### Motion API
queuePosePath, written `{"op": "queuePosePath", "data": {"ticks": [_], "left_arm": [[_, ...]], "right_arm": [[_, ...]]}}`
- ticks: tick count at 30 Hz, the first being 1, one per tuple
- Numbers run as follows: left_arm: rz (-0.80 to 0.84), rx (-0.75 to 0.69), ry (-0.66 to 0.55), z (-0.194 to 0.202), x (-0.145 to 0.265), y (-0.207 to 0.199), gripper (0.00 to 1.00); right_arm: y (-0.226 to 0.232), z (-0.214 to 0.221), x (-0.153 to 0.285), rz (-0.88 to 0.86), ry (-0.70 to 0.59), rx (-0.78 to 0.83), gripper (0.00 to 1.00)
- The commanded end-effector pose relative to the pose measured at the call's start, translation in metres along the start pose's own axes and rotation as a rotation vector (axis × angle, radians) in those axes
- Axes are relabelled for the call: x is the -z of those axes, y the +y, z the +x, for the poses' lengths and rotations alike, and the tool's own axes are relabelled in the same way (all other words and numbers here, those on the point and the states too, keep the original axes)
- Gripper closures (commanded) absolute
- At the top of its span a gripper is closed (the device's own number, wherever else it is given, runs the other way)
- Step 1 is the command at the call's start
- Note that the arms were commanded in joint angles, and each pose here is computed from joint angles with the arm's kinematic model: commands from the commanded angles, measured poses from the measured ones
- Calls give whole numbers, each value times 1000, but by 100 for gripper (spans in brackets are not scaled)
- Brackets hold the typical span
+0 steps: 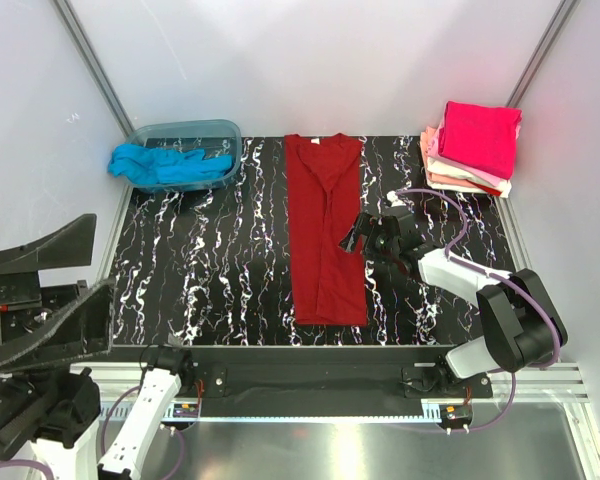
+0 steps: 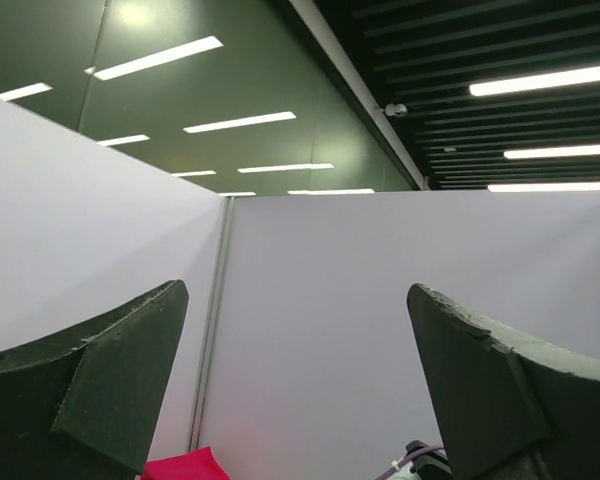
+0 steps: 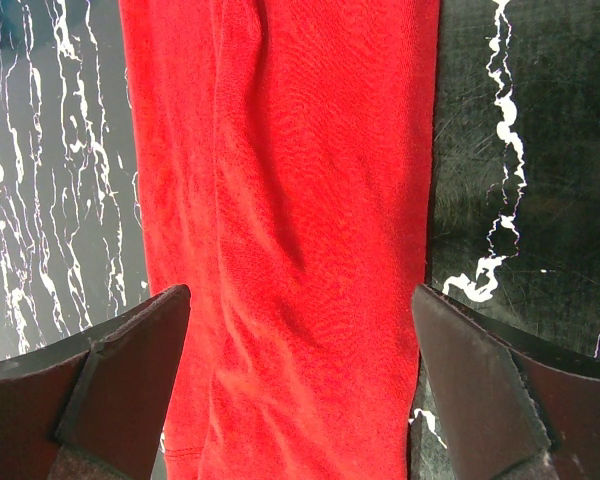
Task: Fold and stack the t-shirts
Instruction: Fold the tshirt
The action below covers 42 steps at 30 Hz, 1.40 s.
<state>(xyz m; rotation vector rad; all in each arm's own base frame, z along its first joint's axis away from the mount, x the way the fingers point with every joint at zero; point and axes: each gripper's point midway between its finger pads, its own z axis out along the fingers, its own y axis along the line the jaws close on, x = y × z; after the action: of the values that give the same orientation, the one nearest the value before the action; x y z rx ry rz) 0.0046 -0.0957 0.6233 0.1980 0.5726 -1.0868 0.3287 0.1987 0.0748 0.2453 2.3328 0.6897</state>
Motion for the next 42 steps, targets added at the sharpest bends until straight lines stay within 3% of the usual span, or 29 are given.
{"op": "queuePosePath", "data": {"ticks": [1, 5, 9, 12, 14, 16, 19, 27, 30, 34, 42], "left_arm": [[-158, -18, -69, -16, 5, 20, 1], [-383, 20, 186, 23, 0, 66, 1], [-572, 212, 518, 117, 7, 142, 1], [-888, 332, 766, 199, 76, 210, 1], [-1046, 387, 930, 249, 138, 237, 1], [-1120, 384, 1037, 283, 178, 250, 9], [-1214, 391, 1206, 332, 242, 245, 13], [-1206, 457, 1492, 424, 296, 199, 22], [-1190, 465, 1558, 444, 308, 187, 25], [-1192, 462, 1614, 463, 327, 176, 27], [-1176, 490, 1644, 491, 342, 166, 32]], "right_arm": [[18, -18, 5, -55, -64, 9, 0], [17, -18, 8, -58, -76, 5, 0], [17, -18, 11, -65, -88, 9, 0], [16, -19, 15, -62, -96, 5, 1], [20, -22, 23, -68, -106, 8, 0], [19, -18, 37, -52, -99, -4, 1], [6, -7, 56, 52, -77, -46, 4], [0, 66, 79, 293, 166, -9, 7], [-16, 94, 78, 372, 247, -21, 14], [-20, 113, 75, 353, 295, -53, 23], [-19, 122, 70, 395, 355, 6, 39]]}}
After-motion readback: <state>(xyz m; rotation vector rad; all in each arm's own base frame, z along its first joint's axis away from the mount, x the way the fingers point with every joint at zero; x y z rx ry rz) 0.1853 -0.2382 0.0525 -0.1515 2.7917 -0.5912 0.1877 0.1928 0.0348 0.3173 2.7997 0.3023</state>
